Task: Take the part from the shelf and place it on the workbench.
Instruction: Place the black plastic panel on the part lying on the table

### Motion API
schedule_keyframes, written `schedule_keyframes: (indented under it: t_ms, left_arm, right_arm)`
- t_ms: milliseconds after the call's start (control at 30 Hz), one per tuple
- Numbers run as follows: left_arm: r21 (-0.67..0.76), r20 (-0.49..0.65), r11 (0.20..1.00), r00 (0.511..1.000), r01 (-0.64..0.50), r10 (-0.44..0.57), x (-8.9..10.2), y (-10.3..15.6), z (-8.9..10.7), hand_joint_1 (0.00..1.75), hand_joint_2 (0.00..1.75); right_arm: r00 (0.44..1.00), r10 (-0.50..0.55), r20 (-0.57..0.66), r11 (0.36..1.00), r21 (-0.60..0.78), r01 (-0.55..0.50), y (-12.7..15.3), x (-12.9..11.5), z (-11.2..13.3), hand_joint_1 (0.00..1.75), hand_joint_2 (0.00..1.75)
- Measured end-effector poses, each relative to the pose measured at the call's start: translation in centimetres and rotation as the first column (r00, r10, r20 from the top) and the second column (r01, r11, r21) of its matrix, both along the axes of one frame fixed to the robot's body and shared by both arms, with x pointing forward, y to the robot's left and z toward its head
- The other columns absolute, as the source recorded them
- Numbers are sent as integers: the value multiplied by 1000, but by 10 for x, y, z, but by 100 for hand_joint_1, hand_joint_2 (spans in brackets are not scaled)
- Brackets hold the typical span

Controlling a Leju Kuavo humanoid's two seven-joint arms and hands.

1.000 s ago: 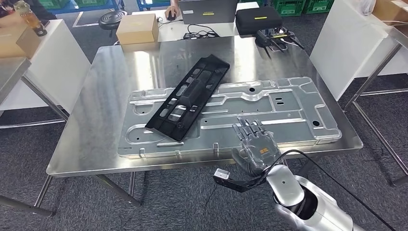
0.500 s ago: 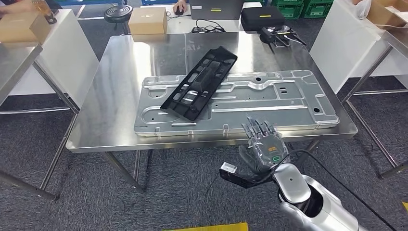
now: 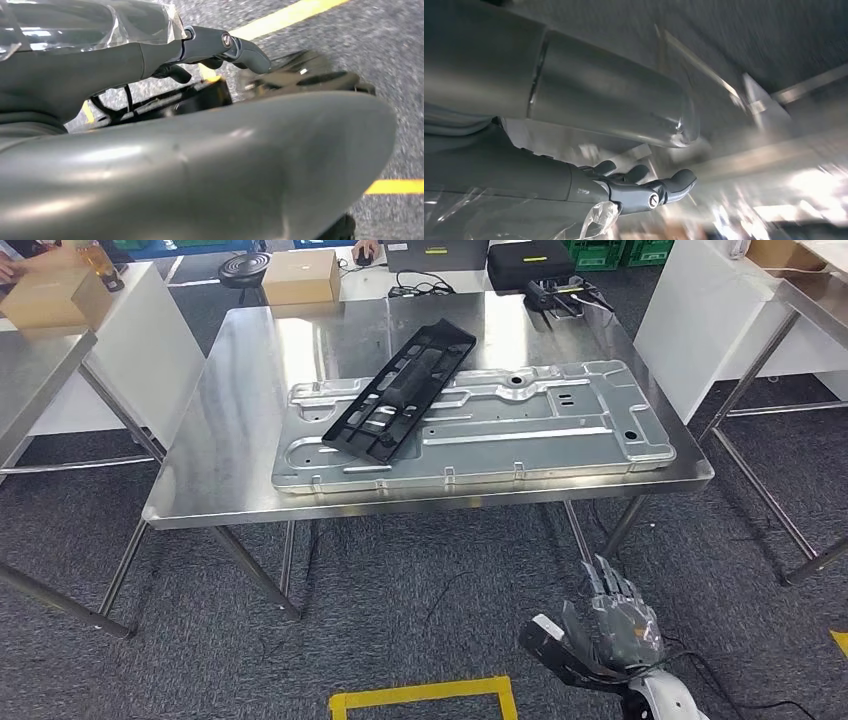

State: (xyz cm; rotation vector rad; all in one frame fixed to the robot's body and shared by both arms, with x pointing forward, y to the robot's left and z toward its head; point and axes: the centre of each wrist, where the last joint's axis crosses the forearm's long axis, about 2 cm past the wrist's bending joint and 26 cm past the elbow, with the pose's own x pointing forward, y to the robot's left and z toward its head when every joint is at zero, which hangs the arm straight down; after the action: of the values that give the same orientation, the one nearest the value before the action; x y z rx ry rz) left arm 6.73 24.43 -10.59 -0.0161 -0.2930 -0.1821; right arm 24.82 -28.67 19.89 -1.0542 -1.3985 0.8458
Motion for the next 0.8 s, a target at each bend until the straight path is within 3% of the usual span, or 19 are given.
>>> schedule_keyframes:
  t_ms: [67,133,233,333,400,467,567,633,700,800]
  left_arm:
    - [2,-1,1000,1000,-8,8,0,0,0,0,0]
    - [4,1,1000,1000,-12,12,1,1,0,0,0]
    - [6,8,1000,1000,-13,13,6,1,1,0,0]
    - [4,1,1000,1000,-12,12,4,1,1,0,0]
    - [3,-1,1000,1000,-10,10,4,1,1,0,0]
    - [2,-2,1000,1000,-9,9,5,1,1,0,0]
    - [3,-6,1000,1000,-7,7,5,1,1,0,0]
    - [5,-5,1000,1000,-7,7,6,1,1,0,0]
    - [8,-5,1000,1000,-7,7,7,1,1,0,0]
    - [10,-6,1000,1000,-3,3,7,1,1,0,0]
  right_arm:
    - [995,-87,-58,987,130,94,-18,-12,-22,0,0]
    - [978,-174,-119,932,301,203,-36,-24,-48,0,0]
    - [935,-272,-227,783,513,352,-66,-36,-99,0,0]
    - [868,-314,-385,655,573,492,-88,-49,-158,0,0]
    - [769,-325,-550,550,552,627,-97,-60,-195,0,0]
    - [629,-335,-702,464,458,758,-96,-74,-224,0,0]
    - [378,-312,-872,435,222,872,-74,-95,-256,0,0]
    - [249,-265,-931,451,108,886,-53,-107,-270,0,0]
    - [184,-231,-956,466,57,883,-34,-117,-279,0,0]
    - [133,-200,-971,489,19,872,-12,-127,-287,0,0]
